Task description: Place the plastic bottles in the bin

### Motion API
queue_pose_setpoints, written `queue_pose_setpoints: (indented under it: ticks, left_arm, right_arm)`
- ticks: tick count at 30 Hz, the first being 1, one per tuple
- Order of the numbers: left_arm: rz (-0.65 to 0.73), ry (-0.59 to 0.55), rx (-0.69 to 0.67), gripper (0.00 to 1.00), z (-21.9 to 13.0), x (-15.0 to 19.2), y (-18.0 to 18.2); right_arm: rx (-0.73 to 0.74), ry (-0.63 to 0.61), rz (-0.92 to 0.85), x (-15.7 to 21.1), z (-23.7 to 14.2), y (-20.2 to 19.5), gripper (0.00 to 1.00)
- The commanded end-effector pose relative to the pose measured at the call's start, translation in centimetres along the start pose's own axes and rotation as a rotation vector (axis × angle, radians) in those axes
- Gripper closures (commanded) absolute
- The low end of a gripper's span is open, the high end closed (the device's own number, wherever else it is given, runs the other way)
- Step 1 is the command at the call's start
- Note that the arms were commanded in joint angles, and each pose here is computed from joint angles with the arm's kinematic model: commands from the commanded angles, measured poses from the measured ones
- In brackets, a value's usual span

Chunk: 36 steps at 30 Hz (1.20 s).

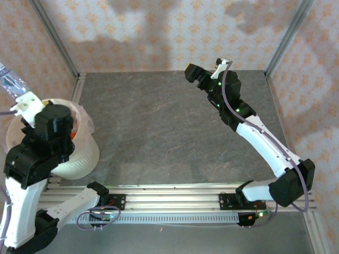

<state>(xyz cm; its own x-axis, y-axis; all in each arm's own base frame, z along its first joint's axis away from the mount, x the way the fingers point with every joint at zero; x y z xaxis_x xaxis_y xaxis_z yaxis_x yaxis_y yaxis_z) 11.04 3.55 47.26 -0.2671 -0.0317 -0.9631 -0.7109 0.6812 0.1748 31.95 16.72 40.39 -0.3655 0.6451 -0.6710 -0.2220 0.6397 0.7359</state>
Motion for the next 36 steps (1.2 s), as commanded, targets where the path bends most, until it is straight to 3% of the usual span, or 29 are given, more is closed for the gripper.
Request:
queue_pose_setpoints:
  ticks: [1, 4, 10, 13, 17, 19, 22, 30, 36]
  left_arm:
    - [0.146, 0.135, -0.131, 0.68, 1.4, 1.8, 0.0]
    - [0.196, 0.303, -0.123, 0.71, 3.7, 3.4, -1.6]
    - [0.176, 0.442, -0.215, 0.65, 6.6, 4.7, -1.4]
    - [0.178, 0.516, -0.241, 0.55, 7.8, 5.7, -1.6]
    - [0.139, 0.55, -0.151, 0.23, 7.6, 6.2, -2.2]
    - [0.118, 0.548, -0.104, 0.19, 7.2, 6.3, -2.2]
    - [0.089, 0.532, -0.078, 0.0, 6.2, 6.0, -1.5]
    - [-0.001, 0.483, -0.008, 0.0, 2.5, 4.0, 1.1]
    - [-0.148, 0.415, 0.147, 0.0, -2.1, 3.0, 3.8]
  right_arm:
    - [-0.023, -0.003, 0.015, -0.8, 0.0, 0.9, 0.01]
    - [-0.023, 0.007, 0.022, -0.7, 0.0, 0.9, 0.01]
    - [-0.01, 0.01, 0.006, -0.8, -0.5, 0.9, 0.01]
    - [-0.001, 0.013, -0.006, -0.8, -0.5, 0.9, 0.01]
    - [0.003, 0.011, -0.006, -0.9, -0.4, 0.9, 0.01]
    - [0.005, 0.013, -0.002, -0.9, -0.3, 0.9, 0.01]
    - [0.003, 0.022, 0.006, -0.8, 0.0, 0.9, 0.01]
    - [-0.009, 0.049, 0.042, -0.5, 0.8, 1.1, 0.01]
    - [-0.001, 0.054, 0.042, -0.5, 1.3, 1.0, 0.01]
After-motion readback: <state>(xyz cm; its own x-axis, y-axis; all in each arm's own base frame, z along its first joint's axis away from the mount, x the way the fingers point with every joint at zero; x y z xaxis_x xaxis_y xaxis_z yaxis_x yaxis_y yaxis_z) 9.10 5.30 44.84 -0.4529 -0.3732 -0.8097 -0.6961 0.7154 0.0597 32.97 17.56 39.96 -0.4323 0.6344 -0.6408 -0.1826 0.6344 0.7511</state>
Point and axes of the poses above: each hand's point on the last joint's axis, 136 mm out from that joint toward the fingers, its own z axis out along the fingers, its own y axis along the line the jaws close on, x = y × z, the point moved 9 cm from there along -z, back along the fingers, and after that the axes turned 10 degrees about z, right-handed, at the moved point
